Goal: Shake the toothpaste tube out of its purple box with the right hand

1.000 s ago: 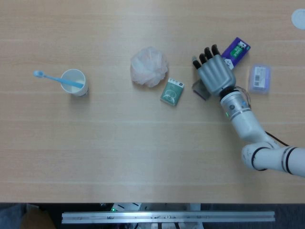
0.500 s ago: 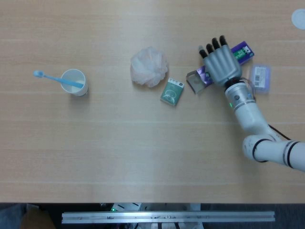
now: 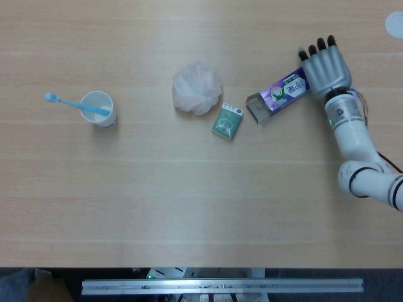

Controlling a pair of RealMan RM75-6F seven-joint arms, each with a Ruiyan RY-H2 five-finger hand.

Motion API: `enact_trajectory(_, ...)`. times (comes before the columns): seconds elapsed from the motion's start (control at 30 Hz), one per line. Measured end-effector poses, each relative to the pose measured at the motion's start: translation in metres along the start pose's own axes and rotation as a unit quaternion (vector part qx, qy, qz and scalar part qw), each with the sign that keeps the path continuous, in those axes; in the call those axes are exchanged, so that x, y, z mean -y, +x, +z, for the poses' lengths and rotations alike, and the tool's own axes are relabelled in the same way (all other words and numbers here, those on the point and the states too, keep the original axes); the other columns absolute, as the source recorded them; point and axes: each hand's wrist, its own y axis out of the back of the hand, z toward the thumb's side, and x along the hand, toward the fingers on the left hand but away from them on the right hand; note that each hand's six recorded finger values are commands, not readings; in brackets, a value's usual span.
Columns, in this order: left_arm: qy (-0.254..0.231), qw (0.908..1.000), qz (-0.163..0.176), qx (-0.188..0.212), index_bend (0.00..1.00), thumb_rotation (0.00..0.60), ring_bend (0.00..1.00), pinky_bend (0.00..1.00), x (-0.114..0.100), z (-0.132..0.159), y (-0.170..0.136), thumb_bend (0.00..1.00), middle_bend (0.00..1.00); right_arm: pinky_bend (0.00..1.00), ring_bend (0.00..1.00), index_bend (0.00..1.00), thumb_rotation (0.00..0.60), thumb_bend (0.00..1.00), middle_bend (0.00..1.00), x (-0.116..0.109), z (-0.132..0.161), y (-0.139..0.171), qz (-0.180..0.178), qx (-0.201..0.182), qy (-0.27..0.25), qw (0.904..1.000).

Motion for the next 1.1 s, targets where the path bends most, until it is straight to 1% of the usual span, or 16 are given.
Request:
enact_trajectory(0.17,0.001,1.0000,0.000,-0.004,0.15,0.600,0.16,0.19,-0.001,-0.001,-0.001,0.26,0.15,0.17,0.14,0.22,0.600,0.08,0.26,0.003,0.004,-0.006,0.007,0.001,0.003,1.0000)
enact_trajectory(0.27,0.002,1.0000,-0.001,-0.005,0.15,0.600,0.16,0.19,-0.001,-0.002,-0.001,0.26,0.15,0.17,0.14,0.23,0.600,0.09,0.26,0.004,0.009,-0.009,0.012,-0.001,0.004,0.9999)
enact_trajectory(0.37,0.002,1.0000,0.000,-0.005,0.15,0.600,0.16,0.19,-0.001,-0.002,-0.001,0.26,0.15,0.17,0.15,0.25,0.600,0.09,0.27,0.000,0.015,-0.012,0.011,-0.002,-0.001,0.9999)
enact_trajectory(0.47,0.002,1.0000,0.001,-0.006,0.15,0.600,0.16,0.19,-0.002,-0.003,-0.002,0.26,0.15,0.17,0.17,0.28,0.600,0.09,0.29,-0.003,0.015,-0.013,0.007,0.001,-0.002,1.0000)
enact_trajectory(0.57,0.002,1.0000,0.000,-0.007,0.15,0.600,0.16,0.19,-0.001,-0.003,-0.001,0.26,0.15,0.17,0.21,0.35,0.600,0.10,0.32,-0.003,0.013,-0.014,0.008,0.004,-0.002,1.0000)
enact_trajectory(0.67,0.002,1.0000,-0.001,-0.006,0.15,0.600,0.16,0.19,0.000,-0.004,-0.001,0.26,0.15,0.20,0.24,0.39,0.600,0.11,0.36,0.000,0.012,-0.014,0.013,0.006,-0.003,0.9999)
enact_trajectory(0.8,0.001,1.0000,0.000,-0.005,0.15,0.600,0.16,0.19,-0.001,-0.004,-0.001,0.26,0.15,0.29,0.28,0.45,0.600,0.12,0.40,0.003,0.013,-0.013,0.019,0.006,-0.001,0.9998)
enact_trajectory(0.93,0.001,1.0000,0.000,-0.005,0.15,0.600,0.16,0.19,-0.001,-0.004,-0.001,0.26,0.15,0.42,0.37,0.56,0.600,0.15,0.47,0.001,0.014,-0.012,0.012,0.004,0.000,0.9999)
enact_trajectory(1.03,0.001,1.0000,-0.001,-0.006,0.15,0.600,0.16,0.19,0.000,-0.005,-0.001,0.26,0.15,0.50,0.43,0.63,0.600,0.17,0.52,-0.002,0.014,-0.011,0.005,0.002,-0.003,1.0000)
enact_trajectory(1.1,0.001,1.0000,-0.001,-0.006,0.15,0.600,0.16,0.19,0.000,-0.005,-0.001,0.26,0.15,0.53,0.46,0.66,0.600,0.20,0.54,-0.005,0.014,-0.011,0.000,0.000,-0.009,1.0000)
